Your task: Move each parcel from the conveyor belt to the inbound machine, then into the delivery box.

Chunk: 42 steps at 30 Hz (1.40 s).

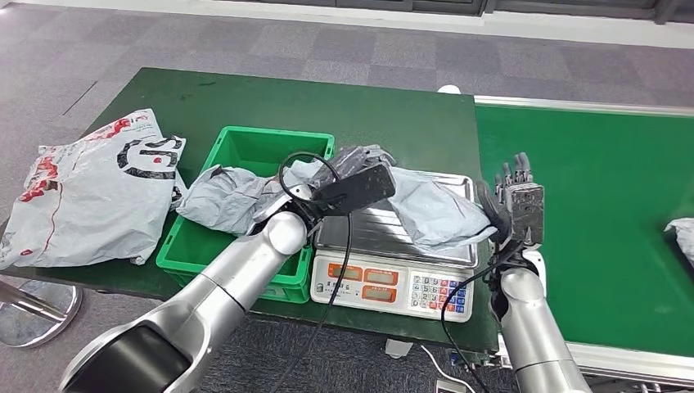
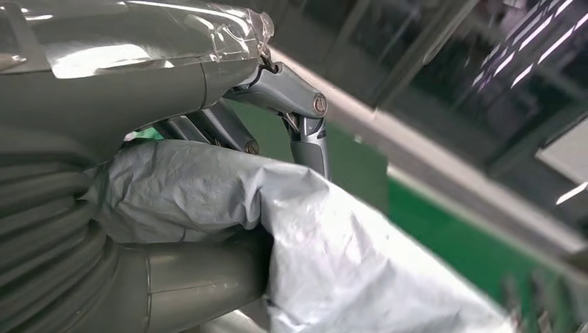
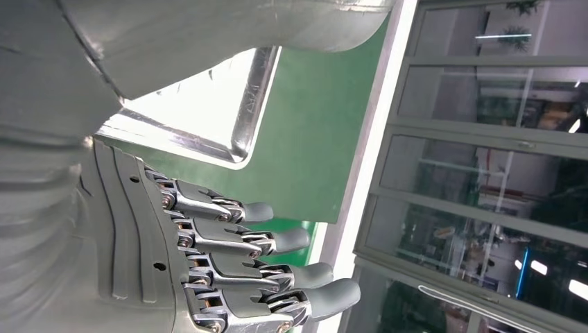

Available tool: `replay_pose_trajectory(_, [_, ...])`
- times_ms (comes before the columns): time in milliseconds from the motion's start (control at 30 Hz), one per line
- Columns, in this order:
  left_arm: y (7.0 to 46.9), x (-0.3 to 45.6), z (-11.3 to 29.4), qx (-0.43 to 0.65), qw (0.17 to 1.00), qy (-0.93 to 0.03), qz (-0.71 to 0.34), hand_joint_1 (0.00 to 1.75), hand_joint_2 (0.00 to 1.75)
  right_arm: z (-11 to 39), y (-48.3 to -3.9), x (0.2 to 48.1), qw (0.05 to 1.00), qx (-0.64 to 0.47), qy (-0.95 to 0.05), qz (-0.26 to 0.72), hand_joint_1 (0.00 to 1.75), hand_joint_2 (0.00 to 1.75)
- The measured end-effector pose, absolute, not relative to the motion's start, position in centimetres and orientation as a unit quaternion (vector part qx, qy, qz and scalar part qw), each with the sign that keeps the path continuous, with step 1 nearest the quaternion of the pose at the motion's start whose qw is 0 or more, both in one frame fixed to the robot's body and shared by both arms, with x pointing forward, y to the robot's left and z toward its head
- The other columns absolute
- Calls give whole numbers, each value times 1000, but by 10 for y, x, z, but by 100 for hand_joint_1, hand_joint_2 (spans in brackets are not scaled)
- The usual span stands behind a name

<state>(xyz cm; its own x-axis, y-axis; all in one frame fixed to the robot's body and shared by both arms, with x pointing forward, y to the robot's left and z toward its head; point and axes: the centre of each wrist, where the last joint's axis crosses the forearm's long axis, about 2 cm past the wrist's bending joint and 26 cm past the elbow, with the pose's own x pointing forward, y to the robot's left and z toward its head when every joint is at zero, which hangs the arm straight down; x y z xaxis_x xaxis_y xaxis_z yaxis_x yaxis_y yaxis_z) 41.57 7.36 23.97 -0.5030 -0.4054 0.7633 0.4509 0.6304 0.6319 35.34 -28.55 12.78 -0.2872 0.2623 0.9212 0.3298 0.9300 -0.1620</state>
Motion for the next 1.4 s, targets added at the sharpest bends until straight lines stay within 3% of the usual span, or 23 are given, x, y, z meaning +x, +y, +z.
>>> replay_pose_trajectory(533, [79, 417, 253, 16, 472, -787, -397, 175, 175, 127, -287, 351, 567, -185, -802, -32, 0, 175])
replay_pose_trajectory(800, [98, 426, 259, 202, 407, -839, -300, 175, 175, 121, -290, 343, 567, -185, -802, -37, 0, 175])
replay_pose_trajectory(1067, [161, 444, 248, 491, 334, -750, -291, 175, 175, 124, -288, 345, 562, -189, -804, -40, 0, 175])
replay_pose_trajectory(1400, [219, 447, 206, 597, 422, -617, -291, 175, 175, 136, -284, 343, 538, -179, -823, -37, 0, 175])
